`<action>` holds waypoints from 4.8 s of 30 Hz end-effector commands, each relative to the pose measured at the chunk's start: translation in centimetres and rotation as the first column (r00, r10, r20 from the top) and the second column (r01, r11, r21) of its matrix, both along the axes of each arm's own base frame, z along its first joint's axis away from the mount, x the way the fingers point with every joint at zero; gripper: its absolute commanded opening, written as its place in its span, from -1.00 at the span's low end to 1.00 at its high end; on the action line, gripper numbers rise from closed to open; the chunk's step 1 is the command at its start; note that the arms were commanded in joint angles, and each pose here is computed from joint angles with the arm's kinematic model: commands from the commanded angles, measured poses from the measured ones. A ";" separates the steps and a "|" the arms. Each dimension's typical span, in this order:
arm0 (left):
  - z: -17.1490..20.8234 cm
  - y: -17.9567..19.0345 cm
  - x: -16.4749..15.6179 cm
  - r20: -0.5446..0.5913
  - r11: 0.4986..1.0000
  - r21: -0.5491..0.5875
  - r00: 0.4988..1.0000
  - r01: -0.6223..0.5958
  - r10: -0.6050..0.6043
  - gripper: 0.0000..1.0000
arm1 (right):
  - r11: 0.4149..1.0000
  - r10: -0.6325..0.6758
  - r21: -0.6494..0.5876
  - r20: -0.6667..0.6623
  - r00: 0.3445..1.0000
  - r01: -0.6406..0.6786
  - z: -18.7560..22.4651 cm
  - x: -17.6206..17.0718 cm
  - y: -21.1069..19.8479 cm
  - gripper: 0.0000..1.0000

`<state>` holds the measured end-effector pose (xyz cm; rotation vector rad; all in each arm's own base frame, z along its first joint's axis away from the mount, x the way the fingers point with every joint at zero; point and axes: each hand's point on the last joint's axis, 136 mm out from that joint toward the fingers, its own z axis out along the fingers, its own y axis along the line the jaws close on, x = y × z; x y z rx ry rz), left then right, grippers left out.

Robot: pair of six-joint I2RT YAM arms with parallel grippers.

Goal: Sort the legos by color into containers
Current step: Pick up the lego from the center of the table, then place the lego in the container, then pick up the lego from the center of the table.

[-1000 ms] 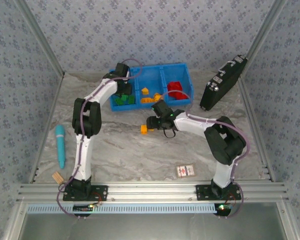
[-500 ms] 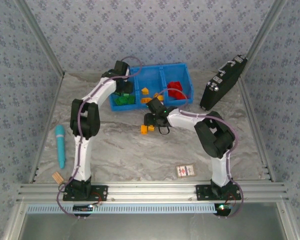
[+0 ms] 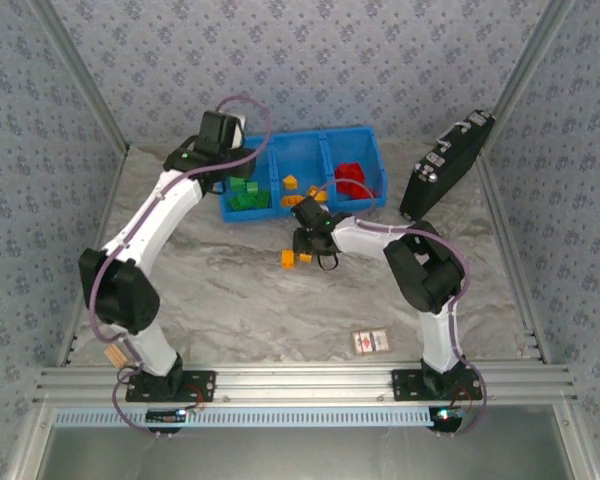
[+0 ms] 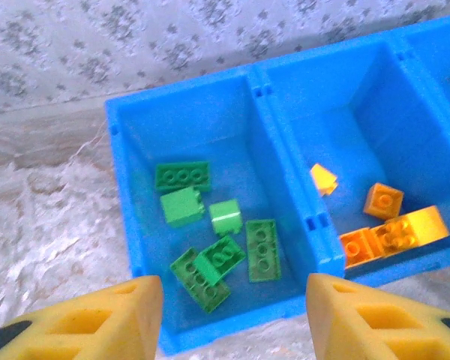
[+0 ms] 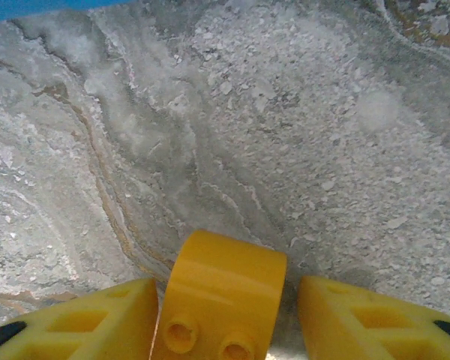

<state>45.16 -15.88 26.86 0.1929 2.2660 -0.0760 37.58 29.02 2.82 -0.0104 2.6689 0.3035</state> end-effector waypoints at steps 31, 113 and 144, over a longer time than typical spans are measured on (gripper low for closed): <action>-12.0 4.3 -13.9 -0.269 0.992 0.130 0.962 -0.008 0.043 0.05 | 0.971 0.193 -0.152 0.031 0.981 -0.186 4.0 0.1 -2.1 -0.59; 5.5 5.2 -26.2 0.397 0.948 -0.064 0.879 0.313 -0.264 0.34 | 0.974 0.166 -0.182 0.181 0.969 -0.132 10.2 -2.9 4.7 0.26; 9.8 -0.4 -22.5 0.338 0.916 0.183 0.852 0.358 -0.400 0.51 | 0.975 0.066 -0.213 0.006 0.998 -0.063 1.8 -4.3 4.4 0.28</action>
